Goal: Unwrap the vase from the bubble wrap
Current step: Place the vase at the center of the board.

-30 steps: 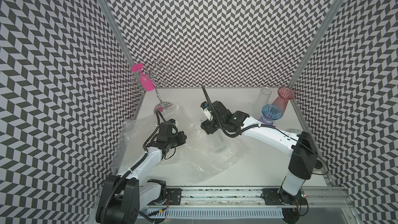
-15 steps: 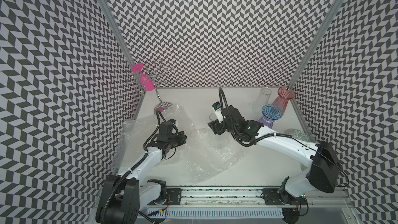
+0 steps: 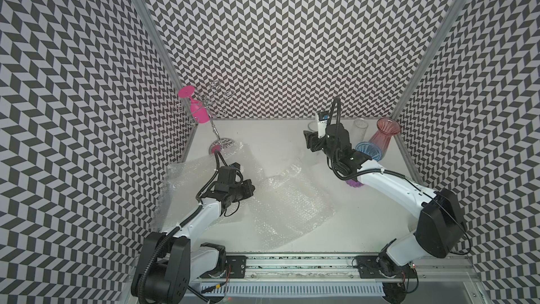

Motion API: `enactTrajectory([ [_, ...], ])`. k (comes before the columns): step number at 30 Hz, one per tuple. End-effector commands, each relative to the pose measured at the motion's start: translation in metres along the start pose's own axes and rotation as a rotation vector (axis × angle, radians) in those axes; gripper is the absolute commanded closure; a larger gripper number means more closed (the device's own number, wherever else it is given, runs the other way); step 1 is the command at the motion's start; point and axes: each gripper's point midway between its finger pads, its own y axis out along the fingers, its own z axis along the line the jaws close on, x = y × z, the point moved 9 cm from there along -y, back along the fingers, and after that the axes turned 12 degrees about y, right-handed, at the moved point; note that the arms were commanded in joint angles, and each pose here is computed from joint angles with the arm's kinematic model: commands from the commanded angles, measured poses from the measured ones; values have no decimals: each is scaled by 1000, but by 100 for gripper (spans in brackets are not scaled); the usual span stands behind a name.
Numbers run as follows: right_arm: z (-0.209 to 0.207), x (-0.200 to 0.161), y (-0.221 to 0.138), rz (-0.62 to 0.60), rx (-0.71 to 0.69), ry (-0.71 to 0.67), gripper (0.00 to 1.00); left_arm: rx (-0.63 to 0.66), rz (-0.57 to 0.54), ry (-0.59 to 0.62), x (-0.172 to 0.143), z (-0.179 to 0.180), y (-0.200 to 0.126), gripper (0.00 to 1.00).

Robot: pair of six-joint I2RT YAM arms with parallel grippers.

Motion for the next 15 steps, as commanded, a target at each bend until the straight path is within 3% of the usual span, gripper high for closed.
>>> enactTrajectory([
  [1, -8, 32, 6, -205, -6, 28, 100, -5, 9, -5, 0, -1, 0, 100],
  [15, -41, -10, 29, -158, -88, -15, 100, 21, 26, 7, 10, -2, 0, 100],
])
